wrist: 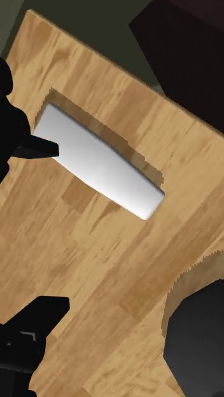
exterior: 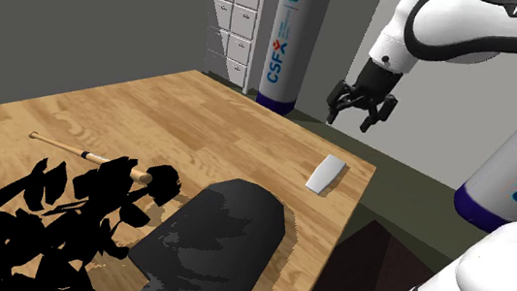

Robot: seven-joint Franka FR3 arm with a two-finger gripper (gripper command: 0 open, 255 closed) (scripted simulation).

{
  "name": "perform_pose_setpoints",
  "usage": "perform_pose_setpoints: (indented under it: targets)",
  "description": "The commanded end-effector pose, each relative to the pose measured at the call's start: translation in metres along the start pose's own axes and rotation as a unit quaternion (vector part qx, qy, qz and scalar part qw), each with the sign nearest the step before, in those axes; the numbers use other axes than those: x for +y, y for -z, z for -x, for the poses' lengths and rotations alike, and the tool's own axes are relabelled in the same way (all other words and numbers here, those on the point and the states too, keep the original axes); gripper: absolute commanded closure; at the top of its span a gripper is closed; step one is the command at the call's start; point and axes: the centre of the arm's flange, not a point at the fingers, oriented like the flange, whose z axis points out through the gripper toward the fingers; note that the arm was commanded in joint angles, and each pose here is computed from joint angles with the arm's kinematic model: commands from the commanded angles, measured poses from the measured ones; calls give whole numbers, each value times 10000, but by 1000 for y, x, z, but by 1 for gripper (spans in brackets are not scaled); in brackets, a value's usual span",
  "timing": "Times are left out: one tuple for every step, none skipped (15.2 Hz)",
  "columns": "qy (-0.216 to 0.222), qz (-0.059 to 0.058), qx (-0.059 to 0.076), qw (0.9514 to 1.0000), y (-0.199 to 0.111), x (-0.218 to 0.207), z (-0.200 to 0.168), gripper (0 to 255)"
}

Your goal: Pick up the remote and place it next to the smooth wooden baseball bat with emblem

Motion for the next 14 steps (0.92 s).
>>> perform_pose_setpoints:
  targets:
    - [-550,78,-26,9985,-25,3,-10,0]
    - [-811,119,-43,9966,-37,5,-14,0]
    - [-1072,160,-60,9941,-50,7,-18,0]
    - [-1331,201,-77,9909,-62,9,-22,0]
    - [-1590,242,-94,9869,-74,12,-25,0]
    - [-1848,282,-111,9823,-87,15,-29,0]
    - [-2104,323,-128,9770,-99,19,-32,0]
    - [-2359,363,-144,9710,-111,22,-35,0]
    - [-2612,403,-161,9643,-124,26,-38,0]
    - [-2863,442,-178,9569,-136,31,-40,0]
    - [-3113,481,-194,9489,-148,35,-42,0]
    - [-3360,520,-210,9402,-161,39,-44,0]
    - [-3374,522,-211,9397,-161,40,-44,0]
    - [-3374,522,-211,9397,-166,40,-44,0]
